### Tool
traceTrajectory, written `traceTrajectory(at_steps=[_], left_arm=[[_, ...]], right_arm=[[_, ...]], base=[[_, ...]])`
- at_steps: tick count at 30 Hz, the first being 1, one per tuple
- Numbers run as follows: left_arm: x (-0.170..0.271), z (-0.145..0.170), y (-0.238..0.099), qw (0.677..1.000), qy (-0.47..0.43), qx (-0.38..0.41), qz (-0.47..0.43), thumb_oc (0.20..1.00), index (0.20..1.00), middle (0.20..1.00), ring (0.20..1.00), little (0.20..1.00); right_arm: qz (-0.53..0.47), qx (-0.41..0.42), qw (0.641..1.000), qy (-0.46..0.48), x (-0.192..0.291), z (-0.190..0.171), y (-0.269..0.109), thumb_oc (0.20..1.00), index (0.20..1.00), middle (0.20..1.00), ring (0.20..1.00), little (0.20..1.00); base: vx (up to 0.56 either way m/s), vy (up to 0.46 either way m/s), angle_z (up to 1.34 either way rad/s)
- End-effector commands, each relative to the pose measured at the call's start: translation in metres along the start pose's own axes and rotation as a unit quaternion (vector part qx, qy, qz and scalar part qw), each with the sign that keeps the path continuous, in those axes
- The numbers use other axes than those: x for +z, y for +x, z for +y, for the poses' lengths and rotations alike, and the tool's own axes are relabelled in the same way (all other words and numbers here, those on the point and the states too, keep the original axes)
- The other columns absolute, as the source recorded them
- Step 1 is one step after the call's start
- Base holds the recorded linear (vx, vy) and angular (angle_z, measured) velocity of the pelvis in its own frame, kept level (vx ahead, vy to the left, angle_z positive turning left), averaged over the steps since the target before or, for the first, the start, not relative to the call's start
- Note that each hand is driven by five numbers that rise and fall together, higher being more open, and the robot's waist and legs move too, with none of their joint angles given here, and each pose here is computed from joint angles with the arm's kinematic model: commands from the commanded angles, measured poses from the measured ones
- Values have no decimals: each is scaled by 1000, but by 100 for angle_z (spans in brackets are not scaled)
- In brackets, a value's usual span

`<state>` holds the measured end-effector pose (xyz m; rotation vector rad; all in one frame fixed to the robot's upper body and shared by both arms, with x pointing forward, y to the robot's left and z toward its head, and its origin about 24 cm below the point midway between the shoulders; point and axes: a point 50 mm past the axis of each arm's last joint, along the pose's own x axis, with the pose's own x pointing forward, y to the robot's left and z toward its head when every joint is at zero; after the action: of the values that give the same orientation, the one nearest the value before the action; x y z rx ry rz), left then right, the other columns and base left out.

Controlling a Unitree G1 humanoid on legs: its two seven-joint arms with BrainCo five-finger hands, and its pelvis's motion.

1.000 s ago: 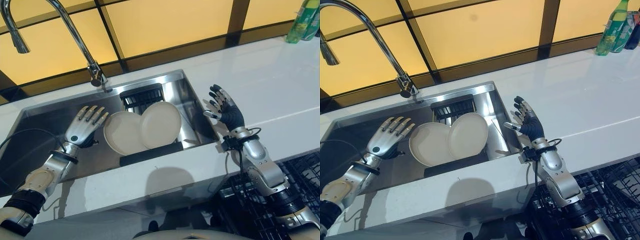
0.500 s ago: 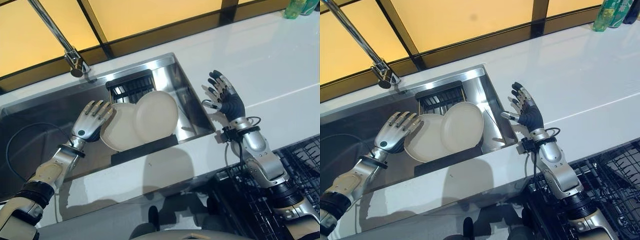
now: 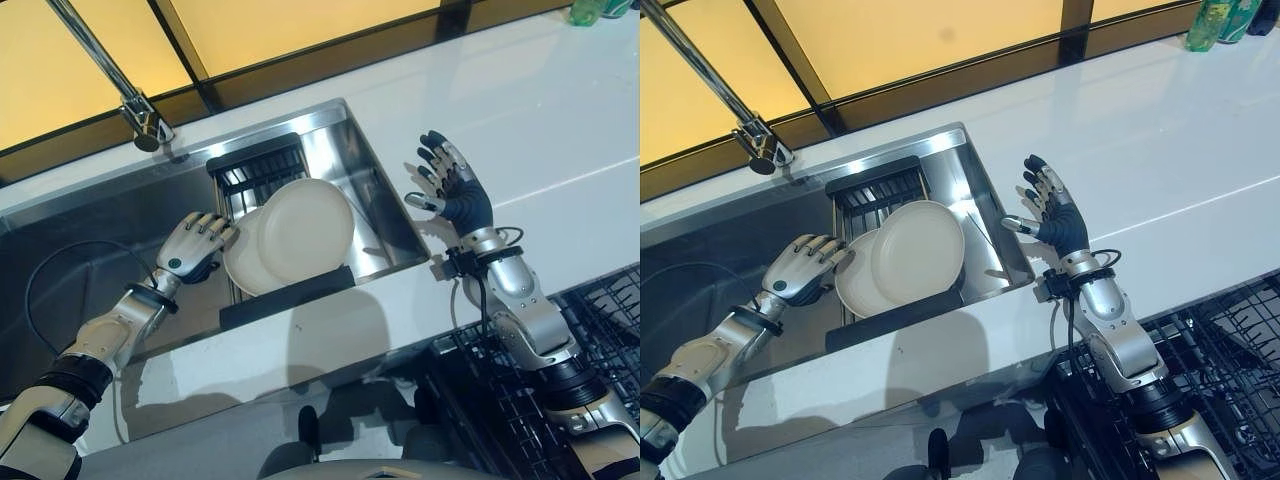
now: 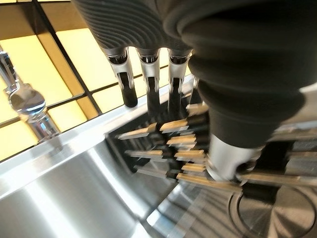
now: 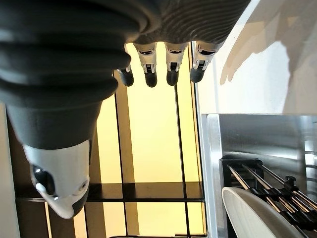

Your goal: Pick up plates and place into dishwasher.

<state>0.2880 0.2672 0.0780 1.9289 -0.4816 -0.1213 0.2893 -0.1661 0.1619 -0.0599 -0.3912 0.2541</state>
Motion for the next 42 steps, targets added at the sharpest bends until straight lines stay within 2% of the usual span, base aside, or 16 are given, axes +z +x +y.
traceTrajectory(at_steps=[1,4,6,25,26,27,28,33,38,42], left_arm=[[-35,14,-3,998,56,9,37,341,341,341,341,341],[-35,11,-8,998,58,3,36,304,304,304,304,304],[-36,9,-11,998,61,-2,34,200,200,200,200,200],[-42,3,-28,996,63,-33,48,200,200,200,200,200],[-44,1,-29,996,53,-42,61,373,373,373,373,373],[-47,-1,-31,994,42,-62,84,931,931,931,931,931],[-50,-5,-33,990,36,-85,111,1000,1000,1000,1000,1000],[-61,-9,-39,969,-23,-94,229,1000,1000,1000,1000,1000],[-84,-4,-47,934,-54,-54,349,1000,1000,1000,1000,1000],[-91,10,-39,928,-48,1,369,1000,1000,1000,1000,1000]], right_arm=[[-16,-6,1000,-1,5,-4,-5,1000,1000,1000,1000,1000],[-9,-8,1000,0,2,-5,-8,1000,1000,1000,1000,1000],[-6,-9,1000,2,0,-5,-10,1000,1000,1000,1000,1000],[14,-18,1000,11,-9,-6,-20,1000,1000,1000,1000,1000],[15,-18,1000,11,-9,-6,-21,1000,1000,1000,1000,1000],[16,-20,1000,11,-10,-6,-22,1000,1000,1000,1000,1000],[17,-21,1000,11,-10,-7,-23,1000,1000,1000,1000,1000],[18,-29,999,10,-10,-6,-22,1000,1000,1000,1000,1000],[19,-35,999,15,-11,-4,-21,1000,1000,1000,1000,1000],[18,-41,999,18,-12,-3,-20,1000,1000,1000,1000,1000]], base=[[45,-1,3],[49,-6,5],[46,-10,9],[13,-6,2],[21,-12,7],[21,-10,7],[16,-7,6],[3,-3,4],[-3,-31,1],[-10,-55,0]])
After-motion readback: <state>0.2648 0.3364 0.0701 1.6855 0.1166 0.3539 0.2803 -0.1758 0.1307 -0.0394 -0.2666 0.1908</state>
